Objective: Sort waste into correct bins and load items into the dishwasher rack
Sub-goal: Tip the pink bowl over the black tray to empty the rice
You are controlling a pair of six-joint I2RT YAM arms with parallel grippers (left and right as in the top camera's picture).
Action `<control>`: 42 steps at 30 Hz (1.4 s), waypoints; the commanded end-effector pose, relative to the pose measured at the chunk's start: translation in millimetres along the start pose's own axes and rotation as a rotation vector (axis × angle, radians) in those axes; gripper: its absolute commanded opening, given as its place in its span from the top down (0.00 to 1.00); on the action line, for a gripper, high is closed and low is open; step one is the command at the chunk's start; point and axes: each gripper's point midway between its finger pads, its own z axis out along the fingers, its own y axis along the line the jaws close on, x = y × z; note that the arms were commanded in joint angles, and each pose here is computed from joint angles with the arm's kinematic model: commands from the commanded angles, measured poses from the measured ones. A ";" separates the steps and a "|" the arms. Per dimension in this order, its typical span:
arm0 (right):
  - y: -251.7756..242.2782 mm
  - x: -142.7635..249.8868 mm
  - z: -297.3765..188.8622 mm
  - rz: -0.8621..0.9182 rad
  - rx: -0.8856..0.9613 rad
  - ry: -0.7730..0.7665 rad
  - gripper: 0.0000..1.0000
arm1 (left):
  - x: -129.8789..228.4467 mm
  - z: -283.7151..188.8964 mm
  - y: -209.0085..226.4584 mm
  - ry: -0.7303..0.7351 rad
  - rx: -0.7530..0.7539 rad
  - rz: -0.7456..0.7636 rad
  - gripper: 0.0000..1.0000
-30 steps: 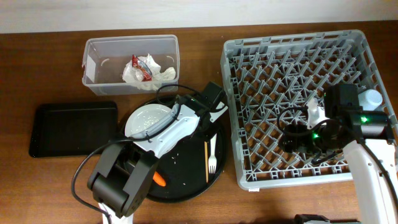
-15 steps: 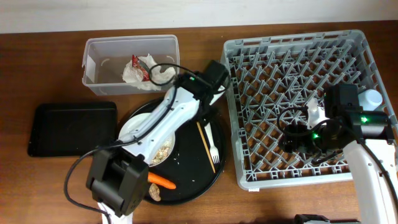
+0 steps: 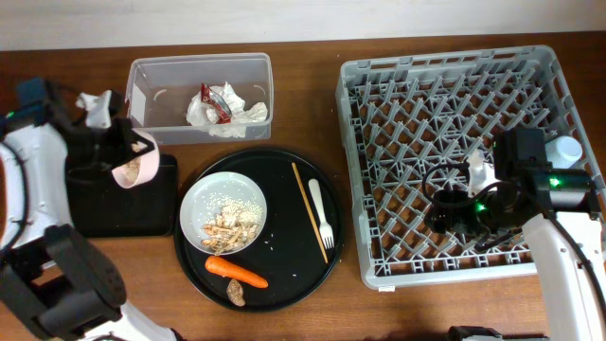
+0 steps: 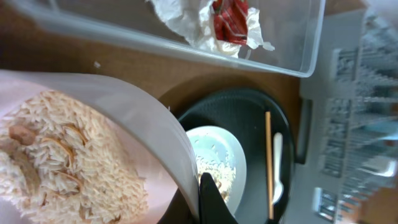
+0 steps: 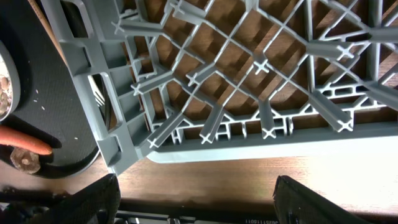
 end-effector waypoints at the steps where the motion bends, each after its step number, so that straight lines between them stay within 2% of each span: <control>1: -0.3 1.5 -1.3 -0.002 0.011 -0.008 0.17 | 3.7 -19.9 0.6 -0.111 0.252 -0.025 0.99; 3: -0.3 1.6 -1.4 -0.002 0.011 -0.008 0.17 | 5.0 -28.7 10.6 -0.182 0.355 -0.060 0.99; 5: -0.3 1.6 -1.4 -0.002 0.011 -0.008 0.17 | 7.6 -44.2 8.5 -0.282 0.511 -0.033 0.99; 8: -0.3 1.8 -1.4 -0.002 0.011 -0.007 0.17 | 13.9 -57.3 4.0 -0.400 0.666 0.005 1.00; 11: -0.4 2.5 -1.3 -0.001 0.012 -0.004 0.17 | 17.7 -65.8 1.4 -0.492 0.763 0.029 1.00; 26: -2.0 3.0 -1.4 0.001 0.019 -0.002 0.17 | 18.0 -64.6 2.8 -0.497 0.760 0.039 1.00; 28: -2.0 3.0 -1.4 0.001 0.019 -0.002 0.17 | 18.6 -58.5 8.3 -0.482 0.714 0.062 0.99; 34: -2.2 4.9 -1.5 0.004 0.020 0.005 0.17 | 18.8 -56.3 14.8 -0.457 0.693 0.013 0.99; 37: -2.3 5.7 -1.5 0.004 0.020 0.009 0.17 | 18.5 -56.4 14.9 -0.372 0.745 -0.214 1.00; 39: -2.3 5.8 -1.5 0.004 0.020 0.009 0.17 | 14.9 -66.7 7.0 -0.352 0.842 -0.320 1.00; 40: -2.3 5.7 -1.5 0.004 0.020 0.009 0.17 | 12.1 -62.9 12.3 -0.395 0.786 -0.202 1.00; 41: -2.4 5.8 -1.4 0.004 0.020 0.009 0.17 | 16.4 -42.7 33.4 -0.337 0.627 -0.245 1.00; 42: -2.4 5.7 -1.4 0.004 0.021 0.009 0.17 | 18.8 -37.5 39.6 -0.301 0.592 -0.321 1.00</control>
